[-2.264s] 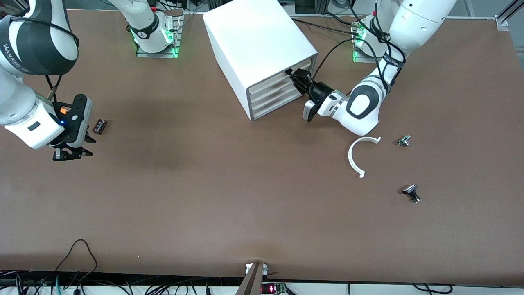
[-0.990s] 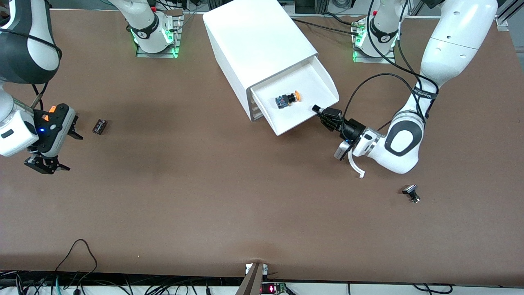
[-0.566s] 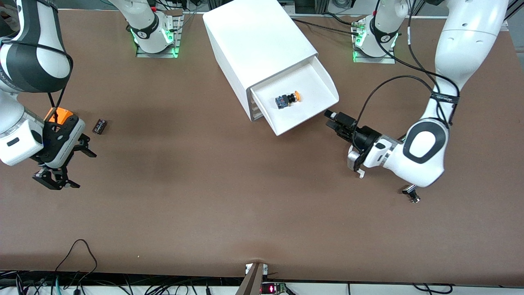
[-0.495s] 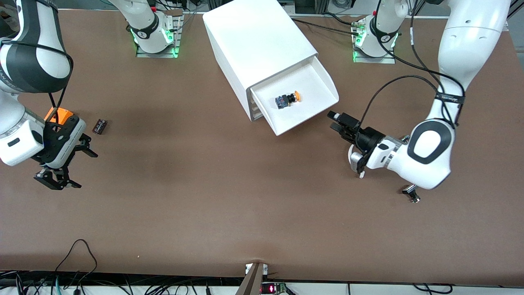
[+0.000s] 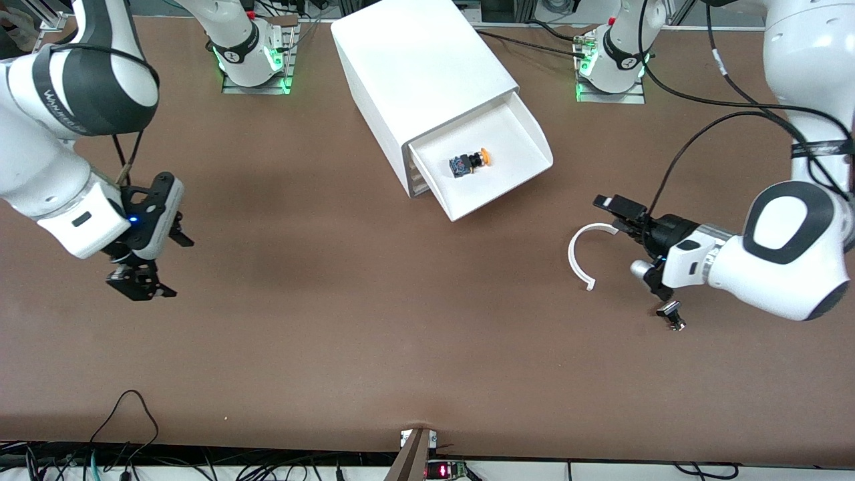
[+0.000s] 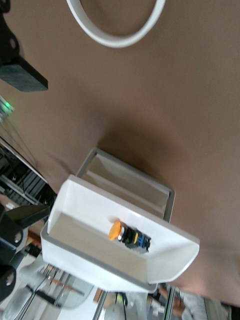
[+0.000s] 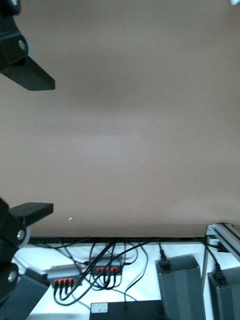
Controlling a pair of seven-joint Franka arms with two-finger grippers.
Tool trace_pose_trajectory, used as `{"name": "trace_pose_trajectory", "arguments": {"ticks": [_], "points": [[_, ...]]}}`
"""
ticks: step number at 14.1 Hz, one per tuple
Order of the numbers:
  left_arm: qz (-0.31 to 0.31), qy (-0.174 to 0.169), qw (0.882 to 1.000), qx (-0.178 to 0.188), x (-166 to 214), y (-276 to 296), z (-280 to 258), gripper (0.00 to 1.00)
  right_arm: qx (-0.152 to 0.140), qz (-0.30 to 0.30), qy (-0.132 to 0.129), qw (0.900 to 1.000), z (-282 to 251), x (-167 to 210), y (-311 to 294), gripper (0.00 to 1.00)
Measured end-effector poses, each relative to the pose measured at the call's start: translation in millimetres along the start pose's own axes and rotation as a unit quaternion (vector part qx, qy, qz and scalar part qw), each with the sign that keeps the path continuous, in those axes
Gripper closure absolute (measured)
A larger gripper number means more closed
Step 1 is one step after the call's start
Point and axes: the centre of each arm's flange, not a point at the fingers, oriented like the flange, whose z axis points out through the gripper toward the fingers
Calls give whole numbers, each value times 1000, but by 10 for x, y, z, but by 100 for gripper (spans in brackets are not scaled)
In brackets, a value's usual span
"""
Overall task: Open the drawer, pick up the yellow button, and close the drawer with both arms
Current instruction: 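Reach the right gripper into the open drawer toward the yellow button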
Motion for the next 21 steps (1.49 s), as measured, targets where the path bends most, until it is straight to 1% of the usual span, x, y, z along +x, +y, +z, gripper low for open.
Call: {"name": "trace_pose_trajectory", "arguments": {"ticks": [1, 2, 4, 5, 7, 9, 11, 12, 13, 15, 18, 21], "points": [[-6, 1, 1000, 31, -74, 57, -127, 0, 5, 20, 6, 1000, 41, 121, -28, 0], [-14, 3, 998, 58, -147, 117, -235, 0, 11, 42, 19, 999, 82, 238, -56, 0], [-33, 2, 994, 104, -285, 251, -382, 0, 26, 70, 39, 996, 176, 591, -155, 0], [-44, -5, 992, 120, -348, 325, -411, 0, 35, 70, 42, 996, 252, 835, -237, 0], [-60, -10, 986, 156, -442, 456, -474, 0, 51, 41, 45, 997, 442, 1402, -452, 0], [-64, -4, 976, 209, -541, 687, -548, 0, 55, -2, 35, 998, 547, 1965, -654, 0], [-58, 18, 963, 263, -644, 988, -511, 0, 82, -22, 20, 996, 739, 2361, -860, 0], [-52, 33, 957, 282, -688, 1097, -451, 0, 94, -31, 16, 995, 852, 2500, -939, 0], [-48, 50, 952, 298, -733, 1163, -392, 0, 102, -41, 14, 994, 966, 2630, -1015, 0], [-45, 78, 945, 315, -834, 1184, -345, 0, 111, -59, 13, 992, 1112, 2870, -1159, 0], [-55, 111, 937, 326, -1000, 1066, -389, 0, 102, -80, 25, 991, 998, 3178, -1285, 0], [-55, 167, 923, 343, -1163, 995, -495, 0, 93, -92, 35, 991, 849, 3377, -1345, 0]]}}
